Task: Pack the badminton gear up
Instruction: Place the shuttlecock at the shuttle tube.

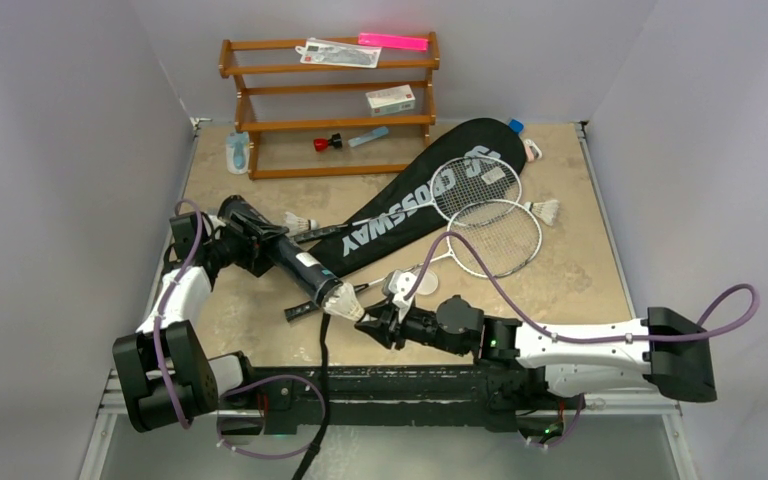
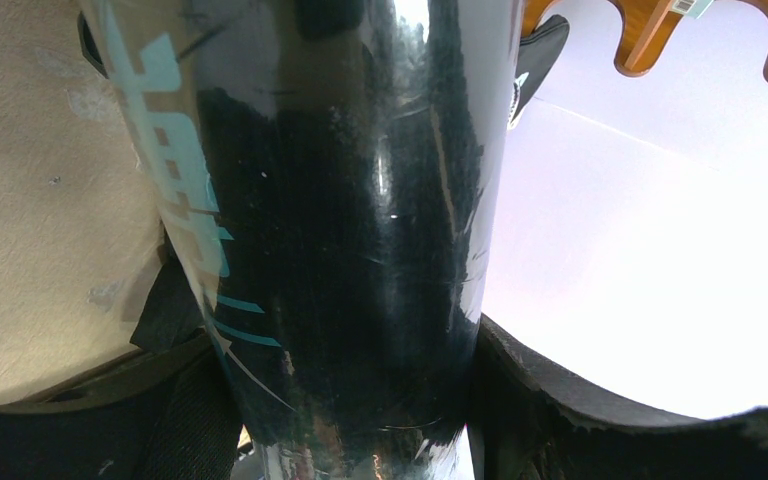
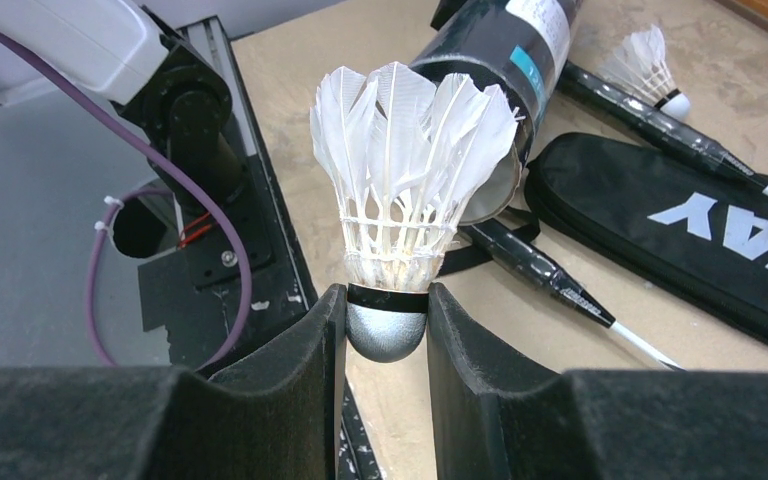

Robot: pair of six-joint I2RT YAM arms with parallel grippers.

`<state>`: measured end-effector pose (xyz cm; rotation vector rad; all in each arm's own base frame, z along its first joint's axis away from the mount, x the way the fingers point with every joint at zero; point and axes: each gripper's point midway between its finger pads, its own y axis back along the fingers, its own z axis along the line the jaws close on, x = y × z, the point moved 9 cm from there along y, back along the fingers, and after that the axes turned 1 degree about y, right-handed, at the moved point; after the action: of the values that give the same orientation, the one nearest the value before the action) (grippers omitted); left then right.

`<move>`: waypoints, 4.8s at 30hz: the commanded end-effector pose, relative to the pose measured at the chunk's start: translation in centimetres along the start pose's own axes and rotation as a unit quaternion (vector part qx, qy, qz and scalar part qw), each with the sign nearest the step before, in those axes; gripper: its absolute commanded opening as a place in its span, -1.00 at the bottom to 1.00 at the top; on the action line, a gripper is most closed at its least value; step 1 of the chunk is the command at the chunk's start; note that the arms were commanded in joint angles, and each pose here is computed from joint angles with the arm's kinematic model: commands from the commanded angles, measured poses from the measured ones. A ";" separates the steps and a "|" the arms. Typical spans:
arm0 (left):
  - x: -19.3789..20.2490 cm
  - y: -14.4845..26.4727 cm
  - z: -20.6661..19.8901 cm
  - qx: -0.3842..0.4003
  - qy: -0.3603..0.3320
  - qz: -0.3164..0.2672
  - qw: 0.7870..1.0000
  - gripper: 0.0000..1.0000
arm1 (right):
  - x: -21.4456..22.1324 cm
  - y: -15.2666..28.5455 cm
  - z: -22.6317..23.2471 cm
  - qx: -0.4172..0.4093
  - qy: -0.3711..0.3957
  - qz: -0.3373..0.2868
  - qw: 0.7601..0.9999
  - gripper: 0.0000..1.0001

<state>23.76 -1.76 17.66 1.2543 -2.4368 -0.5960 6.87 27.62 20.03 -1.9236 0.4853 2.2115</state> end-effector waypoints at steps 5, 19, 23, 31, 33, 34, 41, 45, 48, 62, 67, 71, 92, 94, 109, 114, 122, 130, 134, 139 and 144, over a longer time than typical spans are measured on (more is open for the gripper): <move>0.1 0.2 -0.4 0.033 -0.007 0.014 0.999 -0.09 | 0.2 -0.9 -0.3 0.012 -0.002 0.000 1.000 -0.53; 0.2 0.3 -0.7 0.045 -0.005 0.016 0.999 -0.09 | 1.7 -1.3 -0.7 0.024 -0.023 0.036 0.999 -0.56; 0.1 0.3 -0.7 0.045 -0.011 0.011 0.999 -0.09 | 1.7 -1.4 -0.7 0.026 -0.033 0.044 0.998 -0.57; 0.0 0.3 -0.5 0.035 -0.017 0.000 0.999 -0.07 | 1.1 -1.8 -0.8 0.035 -0.028 0.063 0.997 -0.66; 0.0 0.3 -0.4 0.029 -0.013 -0.004 0.999 -0.07 | 0.7 -1.8 -0.8 0.034 -0.022 0.057 0.998 -0.67; 0.0 0.3 -0.3 0.026 -0.011 -0.006 1.000 -0.07 | 0.6 -1.7 -0.8 0.031 -0.021 0.053 0.998 -0.67; -0.1 0.5 -0.4 0.011 0.000 -0.035 0.999 -0.07 | 0.6 -1.6 -0.9 0.037 -0.012 0.064 0.997 -0.67; -0.1 0.9 -0.4 -0.004 0.003 -0.063 0.998 -0.06 | 0.5 -1.6 -0.9 0.038 -0.011 0.070 0.997 -0.69; -0.1 1.0 -0.3 -0.011 0.007 -0.073 0.997 -0.05 | 0.5 -1.5 -1.0 0.046 -0.010 0.070 0.996 -0.68; -0.2 1.0 0.3 -0.036 0.025 -0.097 0.994 -0.04 | 0.0 -1.7 -0.9 0.040 0.001 0.079 0.996 -0.67; -0.1 1.1 0.0 -0.027 0.023 -0.088 0.995 -0.04 | 0.4 -2.1 -0.7 0.028 -0.001 0.090 0.996 -0.67; 0.1 1.1 -0.5 -0.002 0.016 -0.061 0.998 -0.04 | 0.9 -2.2 -0.5 0.025 -0.015 0.095 0.995 -0.67; 0.5 0.8 -0.3 0.019 -0.001 -0.010 1.000 0.00 | 0.8 -1.2 0.4 -0.025 -0.038 0.103 0.994 -0.67; 0.6 0.9 -0.5 0.027 -0.010 -0.007 1.000 0.00 | 0.7 -1.1 0.5 -0.031 -0.042 0.105 0.993 -0.67; 0.1 0.8 0.7 -0.040 0.007 -0.058 0.998 0.04 | 0.0 -2.6 -0.1 -0.004 -0.002 0.139 0.990 -0.69; 0.0 0.8 0.5 -0.036 0.003 -0.061 0.997 0.04 | 0.6 -2.4 0.3 -0.020 -0.018 0.157 0.987 -0.70; -0.2 0.6 0.0 -0.020 -0.033 -0.024 0.999 0.03 | 0.7 -2.4 0.3 -0.025 -0.027 0.157 0.987 -0.70; -0.1 0.8 0.7 -0.042 -0.025 -0.050 0.998 0.03 | 0.4 -2.5 0.0 -0.007 -0.016 0.180 0.984 -0.72; -0.2 0.9 1.1 -0.074 -0.003 -0.076 0.994 0.05 | -0.3 -2.3 0.0 -0.003 -0.015 0.165 0.986 -0.72; -0.3 0.9 1.1 -0.077 0.003 -0.080 0.994 0.05 | -0.5 -2.1 0.0 -0.005 -0.015 0.159 0.987 -0.71; -0.2 0.8 1.1 -0.075 0.009 -0.076 0.994 0.05 | -0.1 -2.2 0.0 -0.003 -0.017 0.165 0.986 -0.71</move>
<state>21.94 -1.25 15.37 1.3153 -2.2242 -0.8282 7.36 29.35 18.21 -1.9217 0.9012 2.4692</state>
